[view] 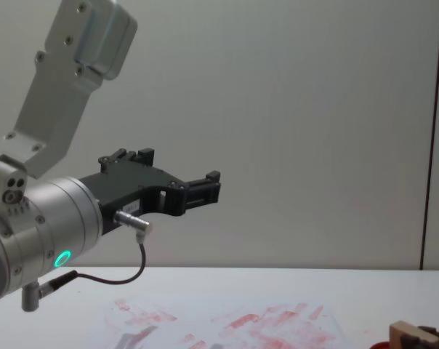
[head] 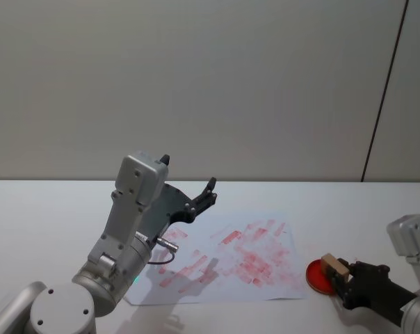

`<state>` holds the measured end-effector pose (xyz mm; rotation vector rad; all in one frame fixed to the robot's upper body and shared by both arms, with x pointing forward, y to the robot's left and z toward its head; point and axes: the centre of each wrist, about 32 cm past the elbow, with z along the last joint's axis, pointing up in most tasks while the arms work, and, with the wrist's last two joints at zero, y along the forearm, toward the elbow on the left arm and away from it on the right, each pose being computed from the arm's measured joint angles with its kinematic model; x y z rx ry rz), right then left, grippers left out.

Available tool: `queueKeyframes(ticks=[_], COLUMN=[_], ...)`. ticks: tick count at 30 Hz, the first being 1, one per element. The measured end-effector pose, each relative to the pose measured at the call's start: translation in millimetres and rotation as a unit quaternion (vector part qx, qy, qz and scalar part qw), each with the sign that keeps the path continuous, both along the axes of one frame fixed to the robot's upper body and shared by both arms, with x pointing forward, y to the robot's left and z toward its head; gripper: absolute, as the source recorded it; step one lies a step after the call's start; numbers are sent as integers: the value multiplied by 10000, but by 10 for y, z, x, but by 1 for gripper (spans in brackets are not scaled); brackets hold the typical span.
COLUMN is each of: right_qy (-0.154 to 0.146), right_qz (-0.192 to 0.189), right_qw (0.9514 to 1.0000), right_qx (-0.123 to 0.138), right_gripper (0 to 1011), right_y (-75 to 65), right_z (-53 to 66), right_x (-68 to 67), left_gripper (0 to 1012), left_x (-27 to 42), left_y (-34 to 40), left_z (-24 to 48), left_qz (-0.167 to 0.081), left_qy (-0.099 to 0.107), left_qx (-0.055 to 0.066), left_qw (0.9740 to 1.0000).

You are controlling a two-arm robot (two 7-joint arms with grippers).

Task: Use the one hand to pick up the stamp and affix it onto the A4 paper.

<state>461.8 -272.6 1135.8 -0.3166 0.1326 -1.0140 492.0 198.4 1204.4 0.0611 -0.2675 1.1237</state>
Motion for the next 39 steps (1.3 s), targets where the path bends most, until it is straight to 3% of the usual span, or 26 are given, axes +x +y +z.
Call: queueKeyframes(ticks=[8,19,27,39], right_qy=[-189,-543,-585,-456], right_qz=[80,339,415,462], right_qw=[9997,9977,9971,9977], right_qx=[97,237,258,215], right_gripper=[216,216,216,216], right_y=[15,178,300,475], right_z=[48,166,145,22], right_x=[14,155,297,522], left_gripper=[1002,1003,1002,1002], left_x=[0,0,0,0], left_y=[0,0,0,0], left_z=[0,0,0,0], left_qz=[0,0,0,0], left_qy=[0,0,0,0], left_qx=[0,0,0,0], left_qw=[10000,10000,10000,10000])
